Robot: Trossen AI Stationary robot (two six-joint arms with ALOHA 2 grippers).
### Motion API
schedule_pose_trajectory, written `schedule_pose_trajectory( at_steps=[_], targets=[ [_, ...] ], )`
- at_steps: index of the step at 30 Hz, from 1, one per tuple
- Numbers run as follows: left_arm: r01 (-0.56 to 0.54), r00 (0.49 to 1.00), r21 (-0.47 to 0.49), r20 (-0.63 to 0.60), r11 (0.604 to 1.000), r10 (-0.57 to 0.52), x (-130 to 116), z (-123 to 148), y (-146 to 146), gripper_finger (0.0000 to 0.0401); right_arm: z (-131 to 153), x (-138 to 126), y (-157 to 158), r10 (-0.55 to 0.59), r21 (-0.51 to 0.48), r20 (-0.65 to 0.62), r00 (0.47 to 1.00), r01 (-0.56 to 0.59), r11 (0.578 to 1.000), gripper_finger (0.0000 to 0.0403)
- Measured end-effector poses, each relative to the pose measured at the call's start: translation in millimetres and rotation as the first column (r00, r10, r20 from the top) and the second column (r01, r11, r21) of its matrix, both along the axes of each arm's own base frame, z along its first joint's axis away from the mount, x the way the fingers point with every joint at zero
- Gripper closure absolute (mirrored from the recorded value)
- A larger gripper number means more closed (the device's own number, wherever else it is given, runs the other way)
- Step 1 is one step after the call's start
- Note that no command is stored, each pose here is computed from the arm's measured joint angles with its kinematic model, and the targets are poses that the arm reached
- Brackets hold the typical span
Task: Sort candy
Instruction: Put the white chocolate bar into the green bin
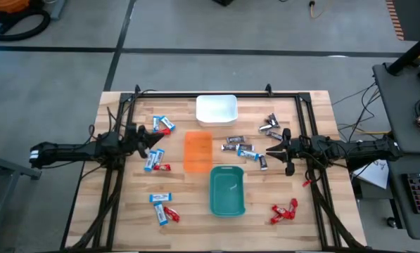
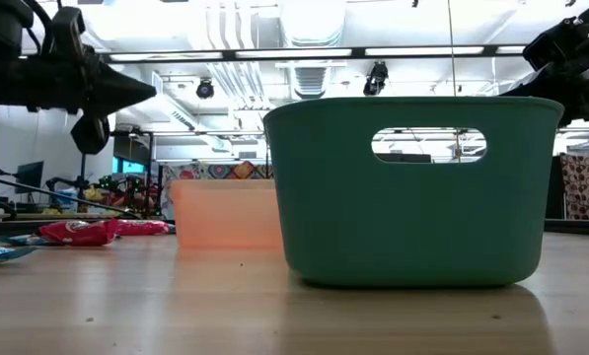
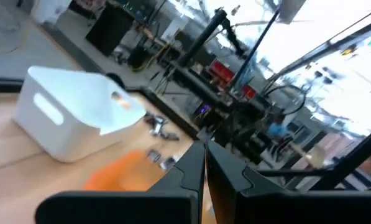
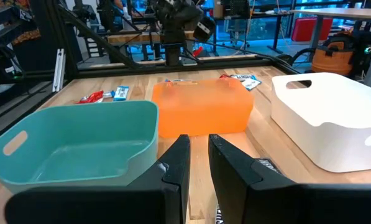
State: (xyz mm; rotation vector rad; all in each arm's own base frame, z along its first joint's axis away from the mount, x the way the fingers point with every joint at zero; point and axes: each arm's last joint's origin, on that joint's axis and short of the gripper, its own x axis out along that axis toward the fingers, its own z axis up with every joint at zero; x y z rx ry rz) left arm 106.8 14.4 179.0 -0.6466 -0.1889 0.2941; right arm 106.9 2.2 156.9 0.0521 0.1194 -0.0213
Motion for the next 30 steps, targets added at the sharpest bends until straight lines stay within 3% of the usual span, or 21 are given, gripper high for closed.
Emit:
schedule_pose_trajectory(
  at_steps=[2, 5, 7, 12, 26, 30],
  targets=[
    [0.011, 1.0, 0.003, 0.007, 1.0, -0.011, 0.1, 0.8, -0.3, 0.0401, 0.9, 0.1, 0.0, -0.009, 0.069, 0.01, 1.0, 0.008, 0.998, 0.0351],
    [0.108, 0.993, 0.04, 0.036, 0.993, -0.11, 0.6, 4.5, -3.4, 0.0401, 4.4, 0.4, -0.4, -0.043, 0.237, 0.046, 0.998, 0.031, 0.971, 0.0351],
    [0.162, 0.983, 0.056, 0.078, 0.985, -0.166, 1.1, 8.7, -5.5, 0.0401, 8.2, 0.6, -0.8, -0.065, 0.29, 0.085, 0.994, 0.038, 0.956, 0.0351],
    [0.207, 0.966, 0.125, 0.131, 0.97, -0.223, 3.9, 15.7, -10.4, 0.0401, 15.1, 0.5, -1.1, -0.074, 0.308, 0.131, 0.989, 0.03, 0.951, 0.0351],
    [0.223, 0.969, 0.243, 0.05, 0.944, -0.242, 18.9, 11.0, -15.0, 0.0401, 39.0, -2.0, -1.2, -0.074, 0.292, 0.202, 0.977, 0.012, 0.956, 0.0351],
    [0.222, 0.971, 0.267, 0.027, 0.938, -0.237, 20.9, 9.2, -15.1, 0.0401, 39.1, -2.1, -2.5, -0.116, 0.284, 0.202, 0.972, 0.055, 0.957, 0.0351]
  ],
)
